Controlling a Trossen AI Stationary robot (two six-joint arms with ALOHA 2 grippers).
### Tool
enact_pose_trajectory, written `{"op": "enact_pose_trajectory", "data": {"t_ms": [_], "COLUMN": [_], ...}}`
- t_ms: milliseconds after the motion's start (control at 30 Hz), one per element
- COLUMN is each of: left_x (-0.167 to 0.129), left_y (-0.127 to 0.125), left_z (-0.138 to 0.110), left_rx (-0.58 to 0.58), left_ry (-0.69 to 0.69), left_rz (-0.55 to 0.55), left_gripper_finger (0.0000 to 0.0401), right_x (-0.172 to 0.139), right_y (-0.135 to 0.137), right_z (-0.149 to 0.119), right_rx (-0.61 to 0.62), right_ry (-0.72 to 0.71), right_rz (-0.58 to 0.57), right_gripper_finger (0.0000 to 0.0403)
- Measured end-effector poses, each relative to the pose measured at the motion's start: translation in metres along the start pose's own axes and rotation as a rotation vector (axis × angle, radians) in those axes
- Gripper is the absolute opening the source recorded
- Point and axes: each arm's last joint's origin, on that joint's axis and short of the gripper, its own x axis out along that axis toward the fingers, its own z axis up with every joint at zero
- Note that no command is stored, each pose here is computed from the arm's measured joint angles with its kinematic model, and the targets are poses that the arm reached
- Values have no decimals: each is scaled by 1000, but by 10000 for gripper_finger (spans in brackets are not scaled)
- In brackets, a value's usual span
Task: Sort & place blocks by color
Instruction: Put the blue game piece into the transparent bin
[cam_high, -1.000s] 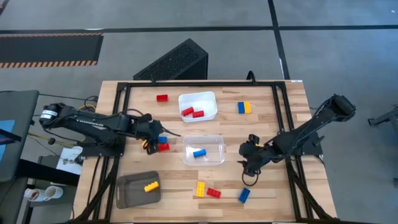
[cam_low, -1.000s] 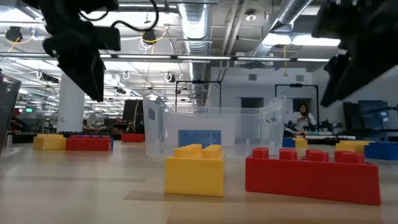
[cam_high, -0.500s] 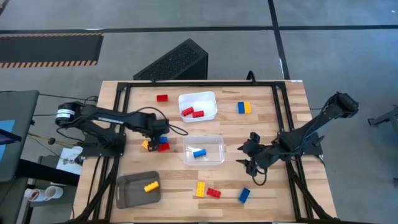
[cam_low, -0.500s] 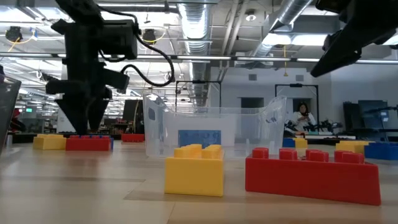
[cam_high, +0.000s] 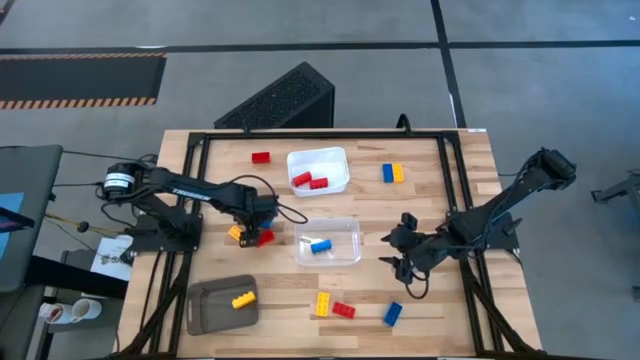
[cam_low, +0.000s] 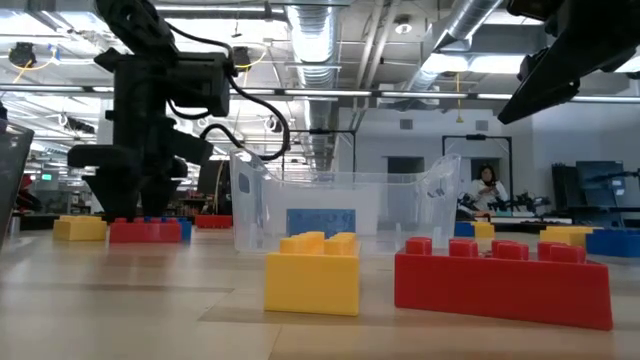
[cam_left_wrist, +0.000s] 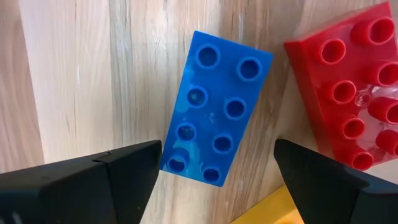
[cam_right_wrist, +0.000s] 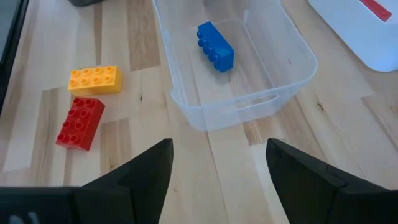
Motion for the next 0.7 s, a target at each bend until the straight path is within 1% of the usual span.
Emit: {"op": "enact_pose_trajectory", "data": {"t_ms": [300,400,467,533,700], "left_x": [-1,-1,0,0,-2], "left_y": [1,2,3,4,5], "left_z": [1,1,1,1,3], "left_rx": [35,31,31,36,51], "left_ry": [-18,-21,-24,-26,-43], "left_rz": [4,0,-10,-14,-10], "left_gripper_finger": [303,285,260,224,104], "right_x": [0,0,0,0,0], "right_y": [0,0,0,0,0], "right_z": [1,1,1,1,1], "right_rx": [0,0,0,0,0], "right_ry": [-10,-18,-19,-19,-19], "right_rz": [-7,-17,-18,-18,-18], "right_gripper_finger": [281,281,281,281,281]}}
